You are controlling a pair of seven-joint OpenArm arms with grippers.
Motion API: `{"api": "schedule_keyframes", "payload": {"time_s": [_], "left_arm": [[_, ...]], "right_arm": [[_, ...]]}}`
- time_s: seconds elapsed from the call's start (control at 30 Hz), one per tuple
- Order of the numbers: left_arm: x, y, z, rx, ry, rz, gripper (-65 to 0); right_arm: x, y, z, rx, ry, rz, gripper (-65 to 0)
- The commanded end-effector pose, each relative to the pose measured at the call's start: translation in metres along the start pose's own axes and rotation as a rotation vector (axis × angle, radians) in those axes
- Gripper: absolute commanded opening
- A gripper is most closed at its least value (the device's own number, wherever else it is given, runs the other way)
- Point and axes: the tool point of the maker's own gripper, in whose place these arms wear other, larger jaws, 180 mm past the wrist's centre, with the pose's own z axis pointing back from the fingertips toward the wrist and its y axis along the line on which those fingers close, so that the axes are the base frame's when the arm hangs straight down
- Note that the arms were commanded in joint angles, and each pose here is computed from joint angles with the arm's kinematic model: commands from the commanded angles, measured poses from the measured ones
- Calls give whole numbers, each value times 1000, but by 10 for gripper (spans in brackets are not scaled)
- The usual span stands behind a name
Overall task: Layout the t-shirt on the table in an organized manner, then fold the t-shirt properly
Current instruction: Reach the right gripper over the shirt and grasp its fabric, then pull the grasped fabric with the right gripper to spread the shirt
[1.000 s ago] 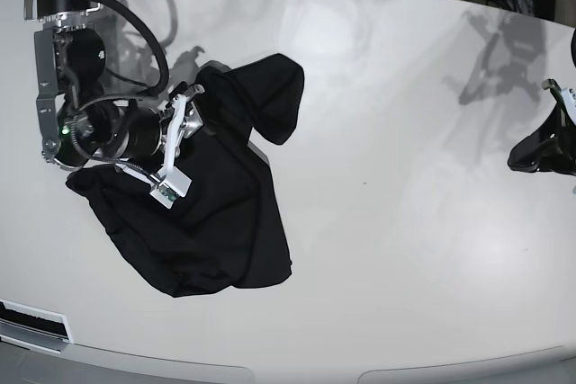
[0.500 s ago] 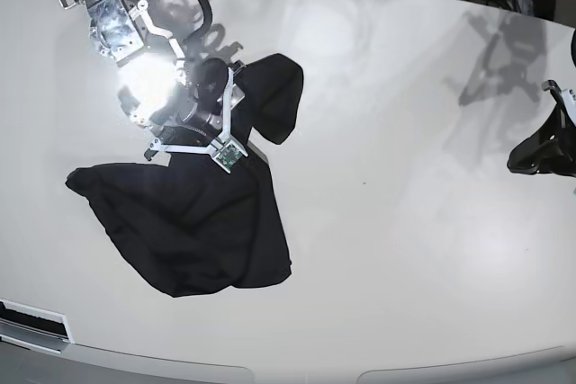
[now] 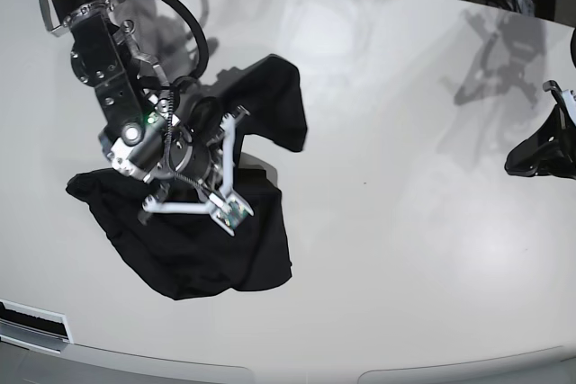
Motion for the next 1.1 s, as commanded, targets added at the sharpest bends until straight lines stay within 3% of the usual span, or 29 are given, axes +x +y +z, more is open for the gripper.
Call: {"api": "schedule_keyframes", "payload": {"time_s": [0.0, 0.23, 0.4, 0.43, 0.47, 0.53, 0.57, 0.6, 0.7, 0.87, 1.07], "left_arm": [[14, 1, 5, 3, -36, -32, -650], [11, -3, 0, -8, -53, -5, -650], [6, -12, -7, -34, -75, 37, -650], [6, -14, -8, -41, -83, 45, -650], [7, -15, -9, -44, -90, 51, -650], [6, -16, -10, -46, -91, 56, -650], [4, -17, -11, -48, -89, 60, -650], [2, -18, -11, -49, -85, 63, -650], [-3, -20, -11, -54, -72, 72, -650], [-7, -17, -12, -37, -52, 66, -650], [-16, -18, -12, -29, -22, 71, -650]], "right_arm": [[31, -3, 14, 2, -106, 5, -650], [95, 33, 44, 219, -377, 44, -650], [126, 57, 46, 294, -483, 48, -650], [133, 59, 41, 301, -501, 31, -608], [139, 58, 34, 297, -509, 17, -513], [149, 49, 14, 253, -492, -11, -305], [154, 43, 5, 225, -474, -30, -239], [158, 36, -2, 191, -451, -48, -213], [169, 18, -2, 130, -382, -45, -213], [176, 0, 18, 80, -347, 30, -218], [113, 9, 3, 141, -219, 54, -218]]}}
